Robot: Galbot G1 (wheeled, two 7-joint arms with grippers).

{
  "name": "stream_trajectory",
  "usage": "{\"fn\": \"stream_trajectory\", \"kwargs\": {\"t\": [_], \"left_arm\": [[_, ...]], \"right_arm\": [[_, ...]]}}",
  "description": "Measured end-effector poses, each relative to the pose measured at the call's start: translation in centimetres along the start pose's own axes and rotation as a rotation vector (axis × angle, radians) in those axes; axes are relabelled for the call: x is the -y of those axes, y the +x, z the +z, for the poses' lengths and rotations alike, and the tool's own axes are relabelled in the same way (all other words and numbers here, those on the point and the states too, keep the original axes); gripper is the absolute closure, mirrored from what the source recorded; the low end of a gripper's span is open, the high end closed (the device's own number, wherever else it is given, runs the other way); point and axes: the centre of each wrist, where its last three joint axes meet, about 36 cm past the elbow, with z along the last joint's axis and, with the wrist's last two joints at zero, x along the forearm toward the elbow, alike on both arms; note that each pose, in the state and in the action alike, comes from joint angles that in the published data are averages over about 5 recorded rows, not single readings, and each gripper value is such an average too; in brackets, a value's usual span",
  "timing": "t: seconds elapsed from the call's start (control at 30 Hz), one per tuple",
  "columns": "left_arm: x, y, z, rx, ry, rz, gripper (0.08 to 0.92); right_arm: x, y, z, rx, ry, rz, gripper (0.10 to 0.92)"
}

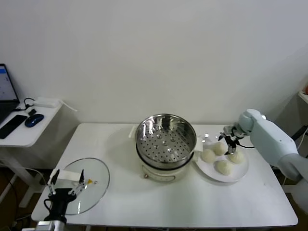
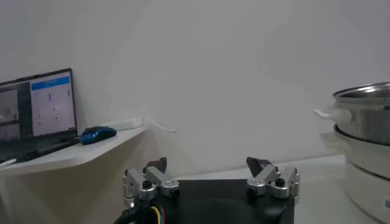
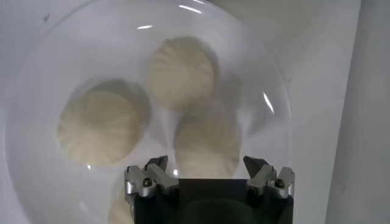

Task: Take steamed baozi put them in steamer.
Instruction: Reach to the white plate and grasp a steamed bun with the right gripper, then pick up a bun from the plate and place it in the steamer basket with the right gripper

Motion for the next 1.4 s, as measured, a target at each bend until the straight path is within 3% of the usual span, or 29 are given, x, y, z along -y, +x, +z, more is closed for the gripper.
{"fn": "stream_trajectory", "kwargs": {"t": [0.33, 0.6, 1.03, 1.4], "left_arm": [[0.0, 0.1, 0.2, -0.006, 0.001, -0.001, 0.177], [0.1, 0.1, 0.3, -0.006, 0.002, -0.001, 0.177], [0.1, 0.4, 0.4, -0.006, 0.004, -0.004, 0.177], [0.1, 0.5, 0.2, -0.002, 0.008, -0.008, 0.177]], "right_arm": [[0.0, -0.7, -0.1, 0.007, -0.02, 0.002, 0.209], [0.1, -0.7, 0.0, 0.013, -0.028, 0.006, 0.36], [0.3, 0.5, 0.4, 0.021, -0.017, 0.029, 0.364], [1.7, 5.8, -1.4, 0.041, 0.093, 0.098, 0.349]]}}
